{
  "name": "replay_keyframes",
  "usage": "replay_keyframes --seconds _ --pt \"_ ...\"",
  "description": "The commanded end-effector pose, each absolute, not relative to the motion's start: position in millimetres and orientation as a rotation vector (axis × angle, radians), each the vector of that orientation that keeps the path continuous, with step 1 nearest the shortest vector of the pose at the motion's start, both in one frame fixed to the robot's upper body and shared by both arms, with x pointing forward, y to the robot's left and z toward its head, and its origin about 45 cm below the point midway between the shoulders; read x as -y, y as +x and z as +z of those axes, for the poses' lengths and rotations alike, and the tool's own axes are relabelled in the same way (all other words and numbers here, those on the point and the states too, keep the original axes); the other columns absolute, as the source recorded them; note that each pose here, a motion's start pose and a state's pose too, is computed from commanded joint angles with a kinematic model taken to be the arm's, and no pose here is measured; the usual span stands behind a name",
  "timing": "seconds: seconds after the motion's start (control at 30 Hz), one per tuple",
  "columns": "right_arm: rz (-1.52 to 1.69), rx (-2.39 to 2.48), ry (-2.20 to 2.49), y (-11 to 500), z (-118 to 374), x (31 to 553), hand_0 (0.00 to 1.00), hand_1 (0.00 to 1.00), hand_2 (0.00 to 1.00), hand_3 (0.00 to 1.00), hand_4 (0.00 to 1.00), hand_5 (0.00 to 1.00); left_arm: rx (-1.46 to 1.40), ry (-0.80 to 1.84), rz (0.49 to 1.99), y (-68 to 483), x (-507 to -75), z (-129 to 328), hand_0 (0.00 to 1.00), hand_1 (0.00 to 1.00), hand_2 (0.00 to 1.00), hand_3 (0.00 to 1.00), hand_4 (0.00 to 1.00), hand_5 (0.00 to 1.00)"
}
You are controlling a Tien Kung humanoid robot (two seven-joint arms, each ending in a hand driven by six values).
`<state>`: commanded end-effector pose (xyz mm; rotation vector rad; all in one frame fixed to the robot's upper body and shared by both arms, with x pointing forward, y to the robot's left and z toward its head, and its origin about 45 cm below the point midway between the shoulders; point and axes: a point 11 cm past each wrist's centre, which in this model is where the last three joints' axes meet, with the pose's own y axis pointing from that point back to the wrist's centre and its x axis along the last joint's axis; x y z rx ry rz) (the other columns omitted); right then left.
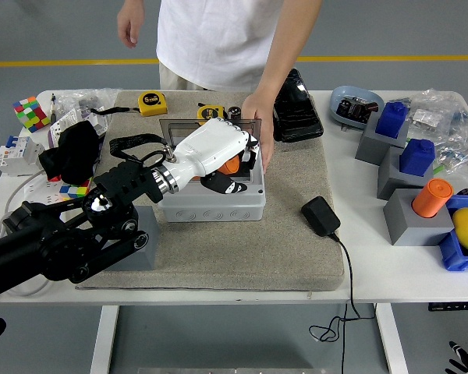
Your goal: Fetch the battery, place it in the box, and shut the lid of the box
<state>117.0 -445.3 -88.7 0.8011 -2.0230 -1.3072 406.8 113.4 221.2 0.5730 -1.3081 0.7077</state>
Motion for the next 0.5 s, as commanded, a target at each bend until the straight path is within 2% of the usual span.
replay_keyframes --seconds 0.13,0.17,0.33,0.37,0.5 --pt "-1.307 2.021 0.800 116 -89 445 0.624 0.681 0.657 0.545 0.914 0.490 1.291 0.608 0.717 414 -115 216 0.042 0.096 0.239 0.459 0.922 0.002" --pt "-1.308 2.021 0.800 116 -89 445 0.625 0.681 0.657 0.545 0.914 0.491 1.290 0.611 0.720 415 -115 216 0.047 0.102 0.257 0.506 0.941 0.002" --pt "-1.308 2.022 0.801 116 -89 445 0.625 0.681 0.657 0.545 0.914 0.491 1.283 0.626 0.732 421 -113 216 0.047 0.102 0.257 0.506 0.941 0.002" --pt "-1.307 2.020 0.802 116 -89 445 0.624 0.681 0.657 0.545 0.914 0.490 1.283 0.627 0.732 422 -113 216 0.052 0.127 0.286 0.540 0.967 0.002" --pt "-1.307 2.021 0.804 117 -89 445 0.624 0.681 0.657 0.545 0.914 0.490 1.292 0.630 0.727 422 -111 216 0.052 0.127 0.286 0.540 0.967 0.002"
